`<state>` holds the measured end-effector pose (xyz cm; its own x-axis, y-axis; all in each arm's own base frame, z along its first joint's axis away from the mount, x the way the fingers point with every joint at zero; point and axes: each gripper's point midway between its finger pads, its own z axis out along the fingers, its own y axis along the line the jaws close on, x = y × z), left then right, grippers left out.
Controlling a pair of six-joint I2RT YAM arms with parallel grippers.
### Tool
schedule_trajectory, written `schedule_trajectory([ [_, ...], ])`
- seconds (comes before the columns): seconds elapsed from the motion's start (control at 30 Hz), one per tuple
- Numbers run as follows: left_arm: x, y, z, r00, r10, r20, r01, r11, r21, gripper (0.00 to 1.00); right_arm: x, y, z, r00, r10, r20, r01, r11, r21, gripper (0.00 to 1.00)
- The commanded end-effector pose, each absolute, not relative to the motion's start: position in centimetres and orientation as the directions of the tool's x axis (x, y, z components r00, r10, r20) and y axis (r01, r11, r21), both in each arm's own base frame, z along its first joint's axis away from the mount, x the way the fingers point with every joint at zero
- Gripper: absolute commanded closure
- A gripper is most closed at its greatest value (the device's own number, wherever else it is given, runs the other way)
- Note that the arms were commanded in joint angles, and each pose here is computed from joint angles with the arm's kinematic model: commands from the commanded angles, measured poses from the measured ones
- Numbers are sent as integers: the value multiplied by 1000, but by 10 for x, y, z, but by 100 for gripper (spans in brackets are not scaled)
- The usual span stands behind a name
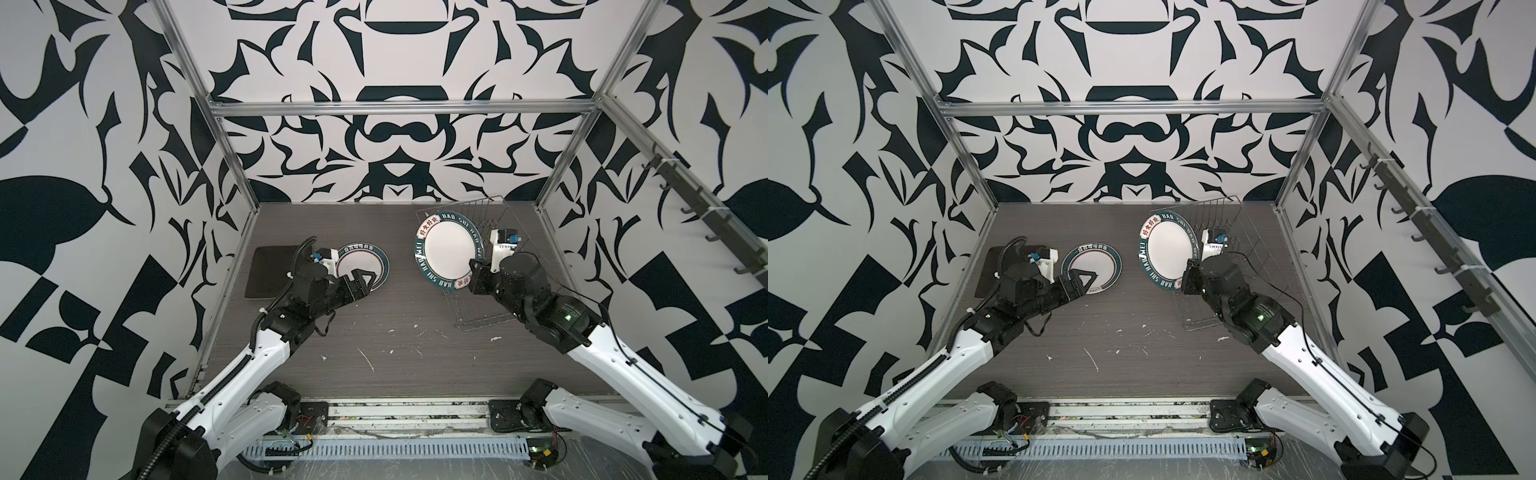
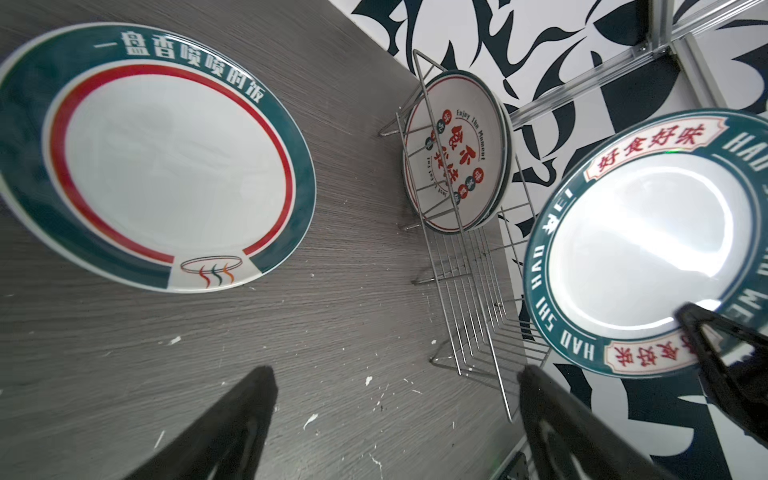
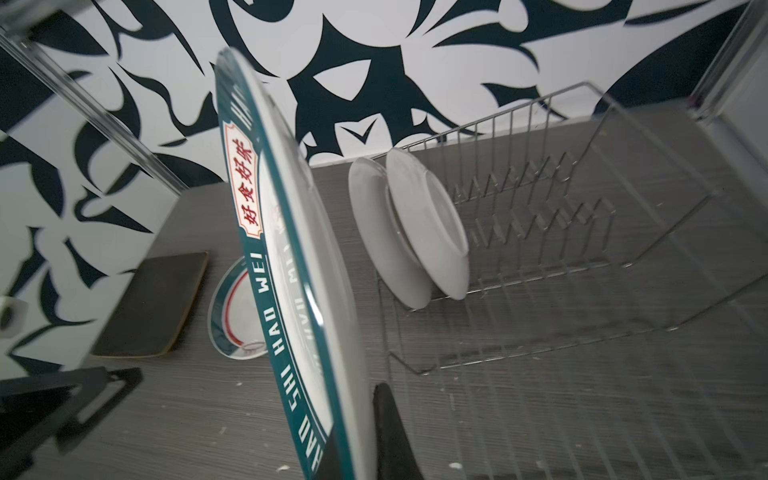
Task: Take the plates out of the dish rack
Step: 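Lift the red-text plate out of the rack with the right gripper toward the left gripper, then carry the plate toward the left gripper while the left gripper reaches for its rim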
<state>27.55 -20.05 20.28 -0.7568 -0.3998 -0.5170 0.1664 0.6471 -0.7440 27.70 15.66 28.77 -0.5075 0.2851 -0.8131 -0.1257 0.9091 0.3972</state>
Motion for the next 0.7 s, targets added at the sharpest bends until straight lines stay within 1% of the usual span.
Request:
schedule_trajectory([
  [0.0,275,-211,210,-772,-393,-501,197,601,-774,5,281,171,329,-437,552,-710,-150,734,663,100],
  [0.13,277,-218,212,-780,-400,-481,202,566,-799,5,283,177,318,-433,665,-608,-139,618,774,100],
  [0.3,275,-221,216,-786,-400,-472,212,542,-813,5,283,182,296,-476,699,-535,-87,567,819,100],
  [0.37,275,-221,218,-783,-407,-470,215,532,-819,4,282,182,295,-482,711,-512,-82,546,834,100],
  [0.57,275,-222,220,-783,-419,-461,214,514,-831,4,278,179,287,-468,771,-432,-71,455,888,100],
  [0.67,275,-223,223,-781,-419,-464,220,510,-831,4,277,174,280,-455,787,-416,-53,442,895,100],
])
